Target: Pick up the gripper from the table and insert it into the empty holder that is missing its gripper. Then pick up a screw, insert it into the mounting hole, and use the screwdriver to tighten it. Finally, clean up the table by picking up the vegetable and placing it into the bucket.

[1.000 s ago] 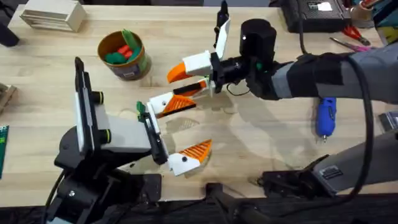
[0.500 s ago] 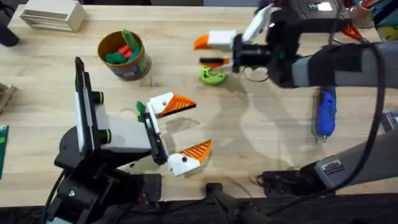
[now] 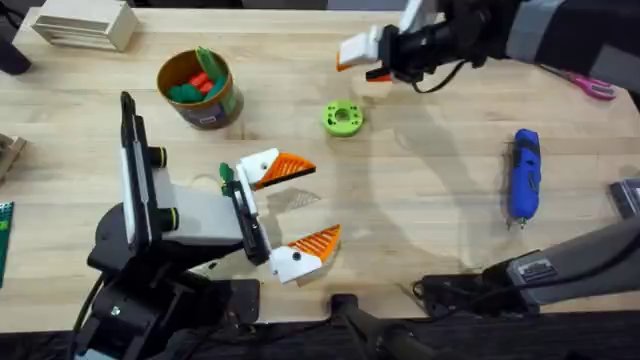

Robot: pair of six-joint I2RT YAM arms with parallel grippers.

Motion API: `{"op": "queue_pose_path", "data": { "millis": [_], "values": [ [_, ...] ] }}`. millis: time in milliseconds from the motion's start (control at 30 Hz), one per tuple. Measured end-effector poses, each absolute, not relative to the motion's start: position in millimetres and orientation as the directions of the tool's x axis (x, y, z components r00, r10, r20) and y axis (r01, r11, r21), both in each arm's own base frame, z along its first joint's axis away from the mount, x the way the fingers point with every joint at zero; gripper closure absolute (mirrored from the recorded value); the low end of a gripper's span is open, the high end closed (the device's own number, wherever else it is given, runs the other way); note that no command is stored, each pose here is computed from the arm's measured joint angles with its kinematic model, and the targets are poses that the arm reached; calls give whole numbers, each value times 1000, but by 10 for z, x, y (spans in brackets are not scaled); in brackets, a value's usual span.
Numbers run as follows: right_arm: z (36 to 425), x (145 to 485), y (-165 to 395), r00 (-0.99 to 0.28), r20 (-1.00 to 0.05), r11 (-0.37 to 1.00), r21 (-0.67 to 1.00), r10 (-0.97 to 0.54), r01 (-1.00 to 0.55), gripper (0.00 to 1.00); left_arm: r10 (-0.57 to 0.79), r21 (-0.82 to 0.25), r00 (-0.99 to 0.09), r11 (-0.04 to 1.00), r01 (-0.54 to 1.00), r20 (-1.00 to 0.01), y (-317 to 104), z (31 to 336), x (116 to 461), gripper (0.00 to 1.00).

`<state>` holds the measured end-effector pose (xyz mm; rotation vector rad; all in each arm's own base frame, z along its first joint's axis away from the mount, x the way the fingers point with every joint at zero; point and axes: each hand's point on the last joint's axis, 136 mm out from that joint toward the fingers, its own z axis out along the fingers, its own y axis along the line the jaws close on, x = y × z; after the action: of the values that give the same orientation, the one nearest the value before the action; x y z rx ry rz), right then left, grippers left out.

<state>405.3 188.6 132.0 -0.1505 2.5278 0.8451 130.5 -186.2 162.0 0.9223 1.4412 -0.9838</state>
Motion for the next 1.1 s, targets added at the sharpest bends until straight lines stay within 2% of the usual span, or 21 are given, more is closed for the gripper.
{"op": "queue_pose_path", "data": {
  "millis": [100,233,533,667,800,967,1100],
  "values": [
    [1226,3936,1953,-854,-508,873,359,-114,-331,186,16,-77,-88,350,934,-996,-1862,1621,1305,14],
    [1127,3808,2076,-815,-518,887,206,-260,-414,186,16,-77,-88,350,934,-996,-1862,1621,1304,14],
    [1074,3668,2324,-758,-525,857,101,-386,-506,189,17,-77,-88,350,934,-996,-1862,1619,1305,14],
    [924,3556,2485,-743,-497,828,84,-448,-555,196,16,-77,-88,350,934,-996,-1862,1620,1305,13],
    [746,3502,2545,-744,-461,814,75,-483,-575,288,16,-76,-87,350,934,-996,-1862,1621,1304,14],
    [681,3502,2537,-748,-448,815,71,-489,-575,472,16,-77,-88,350,934,-996,-1862,1620,1304,14],
    [620,3497,2534,-753,-435,815,71,-493,-575,540,16,-77,-88,350,934,-996,-1862,1620,1304,14]
  ]
}}
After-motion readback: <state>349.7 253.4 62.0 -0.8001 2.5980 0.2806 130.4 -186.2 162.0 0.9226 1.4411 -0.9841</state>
